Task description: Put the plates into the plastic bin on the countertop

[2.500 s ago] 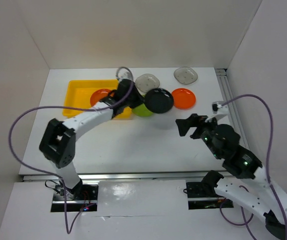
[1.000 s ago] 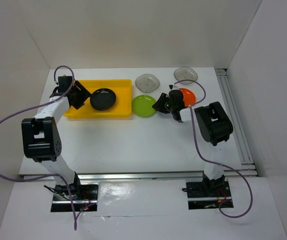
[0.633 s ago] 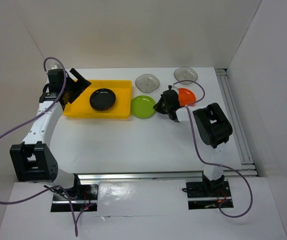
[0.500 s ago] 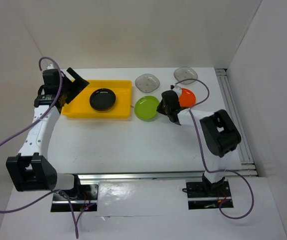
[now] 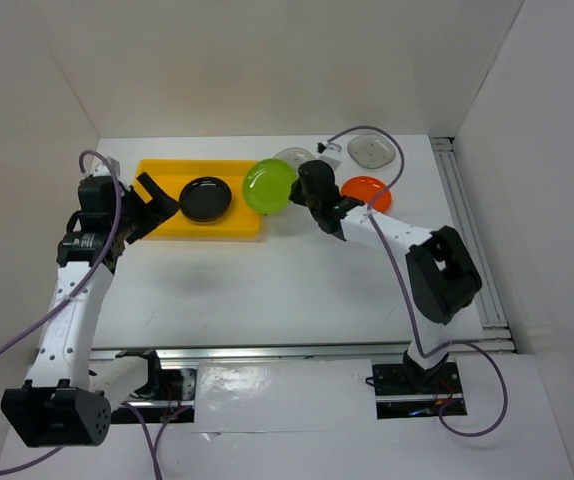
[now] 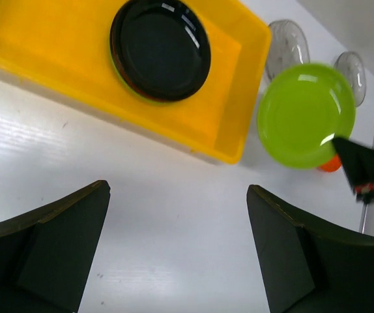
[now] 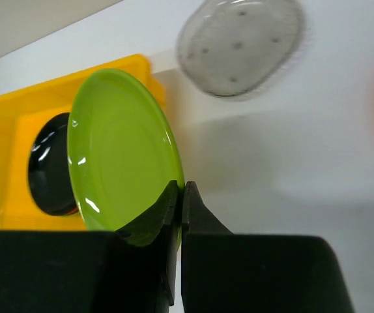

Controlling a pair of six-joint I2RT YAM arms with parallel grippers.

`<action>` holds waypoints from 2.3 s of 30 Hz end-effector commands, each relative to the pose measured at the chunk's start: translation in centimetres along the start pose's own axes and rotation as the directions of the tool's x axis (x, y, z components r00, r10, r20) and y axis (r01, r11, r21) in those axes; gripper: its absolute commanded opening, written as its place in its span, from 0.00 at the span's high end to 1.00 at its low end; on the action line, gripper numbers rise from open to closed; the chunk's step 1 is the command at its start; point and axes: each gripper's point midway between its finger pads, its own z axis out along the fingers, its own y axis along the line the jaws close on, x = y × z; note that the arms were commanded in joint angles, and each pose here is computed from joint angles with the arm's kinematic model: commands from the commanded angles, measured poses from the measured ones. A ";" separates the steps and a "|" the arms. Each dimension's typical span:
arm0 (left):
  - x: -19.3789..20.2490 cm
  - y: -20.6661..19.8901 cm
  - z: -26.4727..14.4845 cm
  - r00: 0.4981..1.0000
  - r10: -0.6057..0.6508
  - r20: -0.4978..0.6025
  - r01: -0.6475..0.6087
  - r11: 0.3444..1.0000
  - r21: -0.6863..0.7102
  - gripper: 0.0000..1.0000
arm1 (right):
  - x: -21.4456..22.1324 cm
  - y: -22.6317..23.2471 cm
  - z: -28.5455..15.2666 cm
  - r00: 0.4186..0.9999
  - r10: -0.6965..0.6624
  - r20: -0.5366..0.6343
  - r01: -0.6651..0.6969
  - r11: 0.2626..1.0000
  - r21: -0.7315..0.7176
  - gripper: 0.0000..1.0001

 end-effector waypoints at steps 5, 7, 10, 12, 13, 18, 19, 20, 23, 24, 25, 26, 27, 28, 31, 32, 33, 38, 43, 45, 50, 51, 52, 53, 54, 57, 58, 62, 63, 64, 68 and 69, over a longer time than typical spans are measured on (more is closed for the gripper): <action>3.3 1.2 -1.5 0.997 0.073 -0.020 -0.072 0.996 0.045 0.00 | 0.1 11.1 3.9 1.000 -0.007 -0.012 0.004 0.975 -0.220 1.00; 3.8 1.3 -1.6 0.997 0.072 -0.029 -0.071 0.996 0.054 0.00 | 3.0 11.2 6.5 0.997 -0.039 -0.059 0.027 0.981 -0.192 1.00; 4.6 1.3 -1.4 0.996 0.073 -0.048 -0.069 0.995 0.078 0.00 | 4.9 12.9 8.5 0.995 -0.065 -0.079 0.048 0.979 -0.198 1.00; 5.1 1.0 -1.7 0.996 0.070 -0.048 -0.065 0.993 0.100 0.00 | 4.8 14.0 8.8 0.996 -0.061 -0.069 0.044 0.975 -0.216 1.00; 5.2 0.8 -1.7 0.997 0.072 -0.043 -0.066 0.991 0.115 0.00 | 4.9 14.3 9.3 0.996 -0.059 -0.066 0.043 0.975 -0.218 1.00; 5.7 0.5 -2.0 0.995 0.088 -0.039 -0.083 0.989 0.125 0.00 | 7.0 15.3 10.3 0.991 -0.094 -0.095 0.071 0.973 -0.219 0.96; 5.7 0.5 -2.0 0.995 0.088 -0.039 -0.083 0.989 0.125 0.00 | 7.6 15.7 10.3 0.990 -0.098 -0.098 0.074 0.971 -0.226 0.90; 5.9 0.2 -2.1 0.995 0.086 -0.046 -0.079 0.988 0.133 0.00 | 7.1 16.5 10.1 0.992 -0.090 -0.091 0.064 0.966 -0.252 0.87; 6.4 0.2 -2.0 0.994 0.090 -0.059 -0.082 0.988 0.135 0.00 | 7.9 18.1 9.5 0.990 -0.109 -0.093 0.076 0.951 -0.301 0.58; 6.3 0.1 -2.2 0.995 0.091 -0.050 -0.083 0.987 0.140 0.00 | 7.4 19.2 8.9 0.992 -0.107 -0.072 0.078 0.942 -0.327 0.42; 6.3 0.1 -2.2 0.995 0.091 -0.050 -0.083 0.987 0.140 0.00 | 7.1 19.8 8.3 0.991 -0.120 -0.055 0.094 0.934 -0.346 0.36; 6.1 0.0 -2.5 0.995 0.092 -0.041 -0.085 0.986 0.146 0.00 | 5.9 21.5 6.6 0.994 -0.112 -0.017 0.097 0.916 -0.389 0.26; 6.3 0.1 -2.6 0.995 0.092 -0.038 -0.086 0.985 0.147 0.00 | 4.8 22.6 5.6 0.994 -0.106 0.008 0.100 0.905 -0.413 0.02; 6.1 0.0 -2.6 0.995 0.093 -0.029 -0.088 0.984 0.153 0.00 | 3.0 23.6 4.0 0.994 -0.097 0.042 0.106 0.895 -0.432 0.00; 6.7 -0.5 -2.6 0.994 0.101 -0.049 -0.090 0.979 0.185 0.00 | -2.0 23.8 0.4 0.992 -0.052 0.115 0.098 0.896 -0.434 0.00; 6.4 -1.0 -2.6 0.994 0.104 -0.037 -0.094 0.974 0.205 0.00 | -3.4 22.9 -0.3 0.989 -0.040 0.145 0.098 0.902 -0.421 0.00; 7.0 -1.5 -2.6 0.992 0.113 -0.055 -0.097 0.966 0.239 0.00 | -2.2 20.7 -0.3 0.988 -0.068 0.137 0.115 0.919 -0.376 0.00; 10.8 -4.0 -1.3 0.981 0.132 -0.146 -0.063 0.914 0.400 0.00 | -8.8 5.9 -3.9 0.976 -0.012 0.219 0.022 0.999 -0.041 0.00; 15.7 -7.7 1.1 0.954 0.166 -0.251 -0.009 0.849 0.528 0.00 | -5.5 -11.1 -5.9 0.987 0.058 0.150 -0.090 0.972 0.215 0.00; 17.3 -10.3 1.2 0.941 0.205 -0.270 -0.013 0.818 0.574 0.00 | -6.4 -15.8 -6.0 0.981 0.126 0.146 -0.159 0.956 0.245 0.00; 20.5 -13.8 3.0 0.917 0.256 -0.306 -0.029 0.808 0.589 0.00 | -5.6 -22.0 -4.0 0.961 0.258 0.096 -0.274 0.926 0.259 0.00; 19.8 -15.8 3.0 0.922 0.262 -0.285 -0.032 0.786 0.617 0.00 | -4.7 -23.6 -3.5 0.957 0.284 0.068 -0.291 0.917 0.271 0.02; 20.0 -16.8 3.3 0.917 0.272 -0.290 -0.034 0.780 0.625 0.00 | -4.9 -23.9 -3.6 0.952 0.297 0.077 -0.307 0.911 0.277 0.02; 20.1 -17.8 4.0 0.916 0.277 -0.290 -0.039 0.781 0.623 0.00 | -4.9 -23.9 -3.6 0.952 0.297 0.077 -0.307 0.911 0.277 0.02; 22.5 -18.1 5.7 0.887 0.318 -0.336 -0.054 0.793 0.607 0.00 | -5.6 -23.8 -4.1 0.954 0.285 0.095 -0.300 0.913 0.276 0.02; 22.2 -22.2 8.4 0.895 0.322 -0.309 -0.059 0.771 0.634 0.00 | -7.1 -23.4 -6.4 0.959 0.250 0.136 -0.279 0.921 0.273 0.01; 22.9 -23.2 10.7 0.893 0.310 -0.328 -0.042 0.782 0.622 0.00 | -9.2 -22.1 -8.1 0.954 0.228 0.193 -0.271 0.933 0.237 0.01; 22.9 -28.3 14.9 0.900 0.304 -0.312 -0.029 0.756 0.654 0.00 | -11.4 -20.3 -12.5 0.950 0.199 0.239 -0.250 0.946 0.206 0.01; 25.8 -27.7 17.8 0.880 0.319 -0.351 -0.030 0.776 0.630 0.00 | -11.6 -19.7 -13.4 0.953 0.198 0.228 -0.246 0.948 0.204 0.01; 27.1 -28.3 18.6 0.869 0.332 -0.367 -0.032 0.778 0.628 0.00 | -11.8 -19.1 -14.2 0.956 0.187 0.225 -0.232 0.953 0.196 0.01; 30.3 -29.8 24.3 0.865 0.302 -0.400 0.000 0.798 0.603 0.03 | -13.4 -17.4 -18.6 0.941 0.186 0.285 -0.231 0.963 0.136 0.01; 30.0 -30.9 24.9 0.874 0.291 -0.389 0.011 0.788 0.615 0.04 | -13.6 -16.9 -19.5 0.940 0.187 0.284 -0.229 0.966 0.123 0.01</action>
